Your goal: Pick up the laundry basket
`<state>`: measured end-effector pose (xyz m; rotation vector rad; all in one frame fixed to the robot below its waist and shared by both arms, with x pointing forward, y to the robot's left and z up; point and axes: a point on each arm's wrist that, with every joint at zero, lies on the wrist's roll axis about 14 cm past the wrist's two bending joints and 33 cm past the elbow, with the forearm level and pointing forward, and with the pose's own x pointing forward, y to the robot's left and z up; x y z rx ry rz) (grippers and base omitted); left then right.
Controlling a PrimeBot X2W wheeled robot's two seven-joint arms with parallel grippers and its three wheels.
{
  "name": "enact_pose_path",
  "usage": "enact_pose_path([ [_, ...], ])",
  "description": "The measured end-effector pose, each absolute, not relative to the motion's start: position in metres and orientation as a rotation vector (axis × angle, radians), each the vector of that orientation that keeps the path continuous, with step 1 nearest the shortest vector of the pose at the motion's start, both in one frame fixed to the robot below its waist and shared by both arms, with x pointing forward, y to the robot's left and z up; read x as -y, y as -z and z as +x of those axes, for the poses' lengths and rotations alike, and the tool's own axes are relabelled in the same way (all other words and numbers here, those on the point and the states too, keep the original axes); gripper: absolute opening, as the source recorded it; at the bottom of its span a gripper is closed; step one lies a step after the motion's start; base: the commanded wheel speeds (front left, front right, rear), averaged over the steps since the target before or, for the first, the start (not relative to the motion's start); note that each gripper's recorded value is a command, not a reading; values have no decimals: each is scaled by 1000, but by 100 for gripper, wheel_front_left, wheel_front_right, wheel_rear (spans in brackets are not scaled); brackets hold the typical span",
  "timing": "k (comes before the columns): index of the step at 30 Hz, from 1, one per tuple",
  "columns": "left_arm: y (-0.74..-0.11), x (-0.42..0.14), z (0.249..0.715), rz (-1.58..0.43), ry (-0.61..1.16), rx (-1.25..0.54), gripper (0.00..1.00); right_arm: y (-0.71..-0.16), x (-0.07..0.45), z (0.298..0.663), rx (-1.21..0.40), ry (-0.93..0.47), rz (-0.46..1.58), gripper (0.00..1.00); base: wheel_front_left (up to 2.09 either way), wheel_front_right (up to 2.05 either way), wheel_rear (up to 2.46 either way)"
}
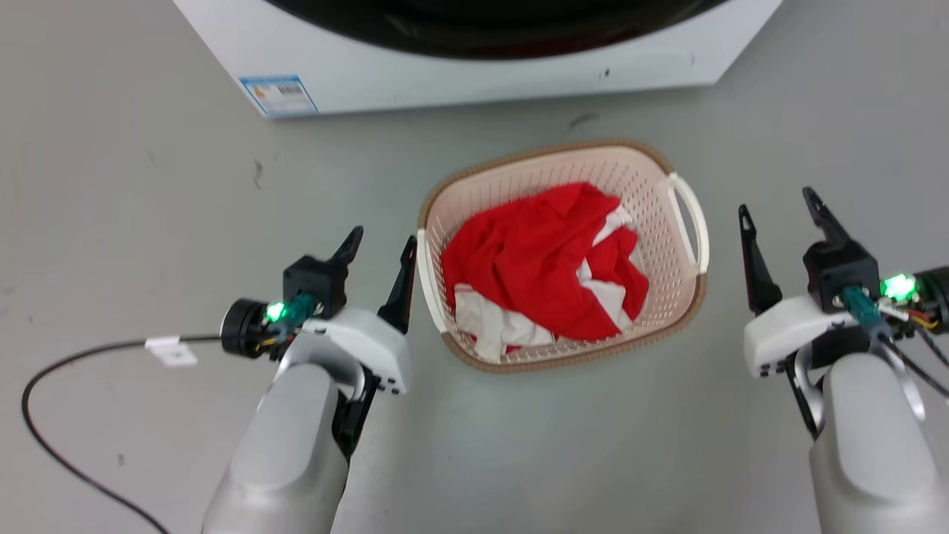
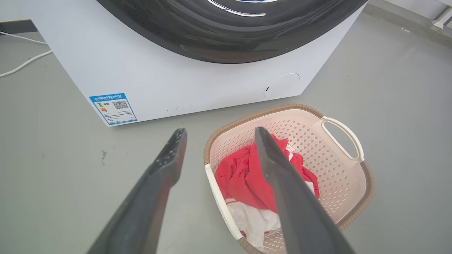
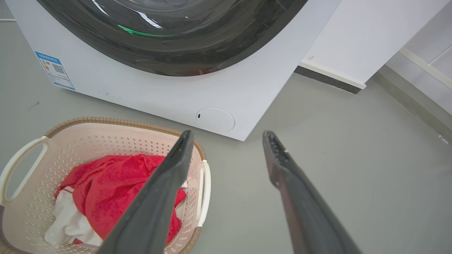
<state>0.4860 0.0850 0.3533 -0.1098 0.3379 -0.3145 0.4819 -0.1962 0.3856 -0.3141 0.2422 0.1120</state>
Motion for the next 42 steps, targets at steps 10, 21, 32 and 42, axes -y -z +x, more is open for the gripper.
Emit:
enact_pose_path([
  [10, -274, -67, 500, -114, 374, -549, 100, -303, 210, 510, -453, -151, -364, 100, 0, 0, 0],
  [21, -223, -55, 502, -143, 411, -668, 100, -235, 212, 523, -616, -205, -391, 100, 0, 0, 0],
  [32, -196, -49, 511, -161, 429, -710, 100, -192, 208, 531, -707, -237, -393, 100, 0, 0, 0],
  [42, -174, -47, 518, -164, 437, -733, 100, -161, 207, 528, -777, -246, -379, 100, 0, 0, 0],
])
